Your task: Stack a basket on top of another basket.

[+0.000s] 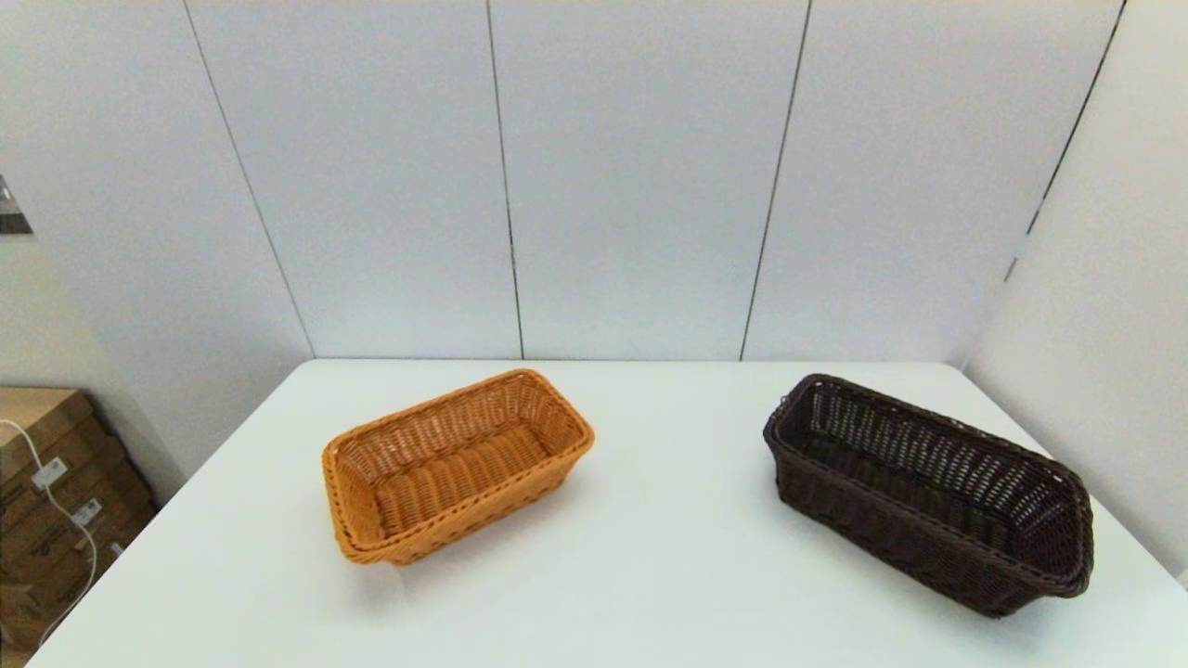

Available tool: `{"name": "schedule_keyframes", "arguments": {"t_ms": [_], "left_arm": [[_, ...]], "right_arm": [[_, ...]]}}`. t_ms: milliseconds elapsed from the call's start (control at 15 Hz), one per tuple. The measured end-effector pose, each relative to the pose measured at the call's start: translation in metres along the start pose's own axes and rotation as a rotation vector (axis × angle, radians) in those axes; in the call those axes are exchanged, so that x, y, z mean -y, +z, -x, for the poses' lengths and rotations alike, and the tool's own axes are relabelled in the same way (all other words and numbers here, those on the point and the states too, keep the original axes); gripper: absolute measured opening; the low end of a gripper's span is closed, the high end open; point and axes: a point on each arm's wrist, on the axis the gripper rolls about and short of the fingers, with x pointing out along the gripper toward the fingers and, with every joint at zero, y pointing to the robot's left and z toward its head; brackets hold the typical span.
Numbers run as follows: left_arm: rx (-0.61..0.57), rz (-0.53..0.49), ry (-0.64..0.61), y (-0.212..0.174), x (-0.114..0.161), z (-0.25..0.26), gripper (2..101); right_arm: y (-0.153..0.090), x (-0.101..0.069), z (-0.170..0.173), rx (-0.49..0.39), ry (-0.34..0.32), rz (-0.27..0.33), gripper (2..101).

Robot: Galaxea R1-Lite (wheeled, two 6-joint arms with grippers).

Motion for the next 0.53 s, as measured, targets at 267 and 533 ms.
{"name": "schedule_keyframes", "arguments": {"t_ms": [267, 533], "left_arm": [[-0.027, 0.051, 0.001, 0.047, -0.002, -0.002, 97.8], [-0.159, 0.219, 0.013, 0.106, -0.005, -0.035, 97.8]], "right_arm": [[0.0, 0.0, 0.0, 0.0, 0.0, 0.001, 98.0], [0.0, 0.0, 0.0, 0.0, 0.0, 0.0, 98.0]]}}
